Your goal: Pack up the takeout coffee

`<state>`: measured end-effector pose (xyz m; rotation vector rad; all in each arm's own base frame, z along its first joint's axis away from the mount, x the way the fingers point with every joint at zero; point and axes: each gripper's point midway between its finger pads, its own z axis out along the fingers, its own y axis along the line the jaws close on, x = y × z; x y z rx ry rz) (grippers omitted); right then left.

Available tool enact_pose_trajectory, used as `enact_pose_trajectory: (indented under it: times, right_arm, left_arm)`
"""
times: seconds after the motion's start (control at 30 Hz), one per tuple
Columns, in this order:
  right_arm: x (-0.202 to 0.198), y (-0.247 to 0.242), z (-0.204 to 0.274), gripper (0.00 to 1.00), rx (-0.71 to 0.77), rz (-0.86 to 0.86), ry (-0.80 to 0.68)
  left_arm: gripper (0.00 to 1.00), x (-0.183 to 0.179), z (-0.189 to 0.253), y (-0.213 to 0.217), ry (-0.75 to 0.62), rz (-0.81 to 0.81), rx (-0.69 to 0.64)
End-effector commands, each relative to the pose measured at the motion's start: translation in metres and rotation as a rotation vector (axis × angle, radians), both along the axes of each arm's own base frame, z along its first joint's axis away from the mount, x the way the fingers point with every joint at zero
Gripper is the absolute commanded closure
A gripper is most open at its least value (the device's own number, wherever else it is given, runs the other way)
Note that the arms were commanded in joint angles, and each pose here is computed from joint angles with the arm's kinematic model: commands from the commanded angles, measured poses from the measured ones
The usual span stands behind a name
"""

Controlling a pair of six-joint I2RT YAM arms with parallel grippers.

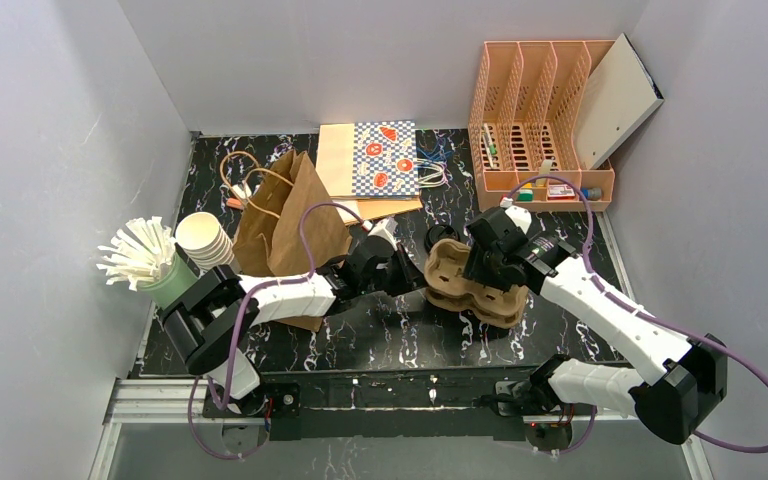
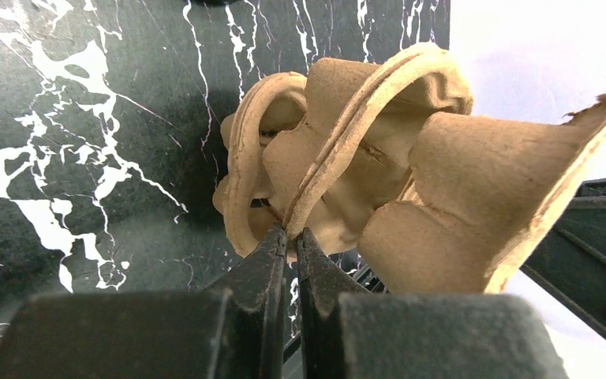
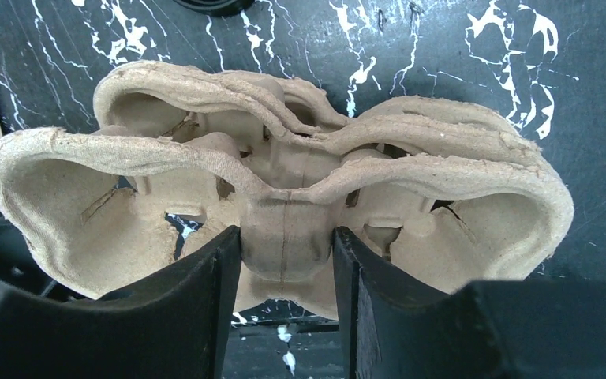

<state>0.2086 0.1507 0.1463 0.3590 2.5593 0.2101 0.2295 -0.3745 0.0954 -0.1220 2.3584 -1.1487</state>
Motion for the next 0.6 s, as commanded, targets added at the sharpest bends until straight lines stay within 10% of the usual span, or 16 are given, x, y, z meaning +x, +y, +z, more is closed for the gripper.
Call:
enact_pose_trajectory:
  times: [0.0,0.57]
  right_arm:
    - [-0.002,-0.002,0.015,0.47,0.006,0.017,-0.015]
    - [-0.007,-0.011,0.022,0.45,-0.041,0.026,0.011]
  left_arm:
    - [1.00,-0.015,0.017,-0.009,0.047,-0.036,-0.040]
    - [0.99,-0.039,0.050,-0.024,0.147,-0.091,-0.159]
